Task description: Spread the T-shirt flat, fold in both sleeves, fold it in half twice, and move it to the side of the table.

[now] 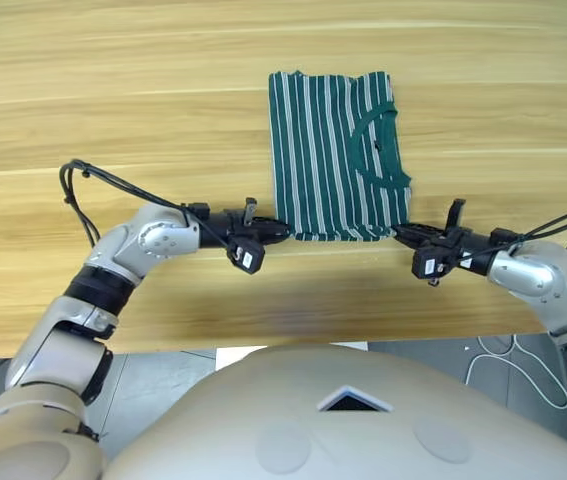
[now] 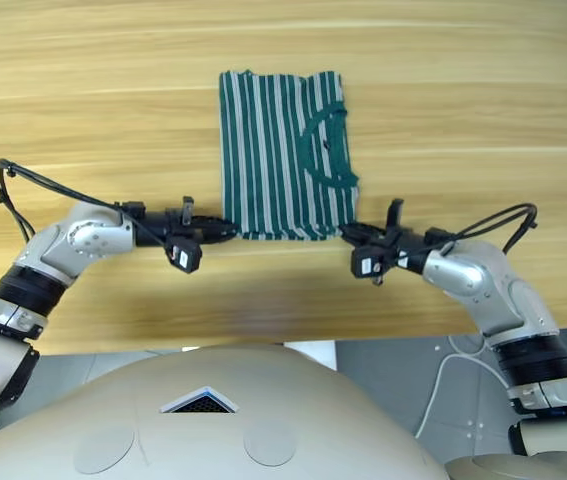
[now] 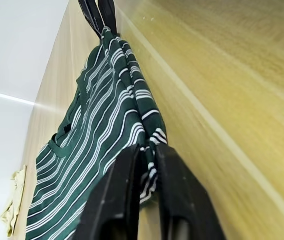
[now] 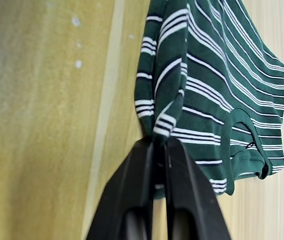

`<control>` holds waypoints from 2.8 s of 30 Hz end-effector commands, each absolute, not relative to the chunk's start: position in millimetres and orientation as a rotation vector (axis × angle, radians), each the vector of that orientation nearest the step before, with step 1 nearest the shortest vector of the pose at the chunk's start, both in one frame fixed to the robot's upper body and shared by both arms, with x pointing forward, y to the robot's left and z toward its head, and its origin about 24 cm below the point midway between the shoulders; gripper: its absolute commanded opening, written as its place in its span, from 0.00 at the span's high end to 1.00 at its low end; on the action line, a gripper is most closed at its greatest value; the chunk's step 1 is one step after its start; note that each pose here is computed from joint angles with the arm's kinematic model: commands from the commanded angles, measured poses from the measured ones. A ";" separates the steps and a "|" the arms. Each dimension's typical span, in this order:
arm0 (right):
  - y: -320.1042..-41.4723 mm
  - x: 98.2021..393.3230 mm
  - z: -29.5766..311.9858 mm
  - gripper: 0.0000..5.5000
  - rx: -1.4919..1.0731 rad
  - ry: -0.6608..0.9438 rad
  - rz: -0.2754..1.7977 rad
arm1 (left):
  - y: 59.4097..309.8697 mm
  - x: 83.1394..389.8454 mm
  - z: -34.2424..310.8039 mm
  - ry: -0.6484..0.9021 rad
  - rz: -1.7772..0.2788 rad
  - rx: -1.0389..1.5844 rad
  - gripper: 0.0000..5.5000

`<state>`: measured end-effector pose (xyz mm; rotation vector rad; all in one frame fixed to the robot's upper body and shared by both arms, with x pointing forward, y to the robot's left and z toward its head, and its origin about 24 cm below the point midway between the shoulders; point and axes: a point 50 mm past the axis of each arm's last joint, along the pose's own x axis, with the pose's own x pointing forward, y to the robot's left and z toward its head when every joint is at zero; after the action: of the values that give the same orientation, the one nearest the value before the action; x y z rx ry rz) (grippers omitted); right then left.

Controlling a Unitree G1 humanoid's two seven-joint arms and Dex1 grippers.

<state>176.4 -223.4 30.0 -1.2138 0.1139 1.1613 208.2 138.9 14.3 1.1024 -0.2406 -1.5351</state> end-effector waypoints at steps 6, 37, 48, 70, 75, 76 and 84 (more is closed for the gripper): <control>-225.4 165.9 27.0 0.98 -1.205 0.155 1.219 | 155.7 198.3 -3.7 -0.094 -1.590 1.104 0.98; -218.2 129.3 93.1 0.98 -1.131 -0.182 1.181 | 183.9 191.0 55.7 -0.271 -1.379 0.589 0.98; -217.7 215.3 79.2 0.98 -1.314 -0.110 0.852 | 180.4 259.5 49.7 -0.241 -1.036 0.636 0.98; -209.2 255.6 22.9 0.86 -1.227 0.036 0.740 | 144.8 316.4 2.7 -0.038 -0.811 0.948 0.91; -219.4 268.3 42.7 0.70 -0.915 0.029 0.562 | 141.3 326.1 18.8 -0.111 -0.731 0.828 0.76; -221.8 271.7 43.5 0.66 -0.851 0.049 0.530 | 142.3 330.0 25.1 -0.137 -0.684 0.789 0.73; -218.2 292.4 57.1 0.44 -0.664 0.033 0.443 | 158.6 346.0 83.9 -0.437 -0.407 0.341 0.56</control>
<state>283.6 -226.6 42.2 -0.6990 0.1008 0.4414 350.5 165.0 78.9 0.4053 -0.3729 -0.3445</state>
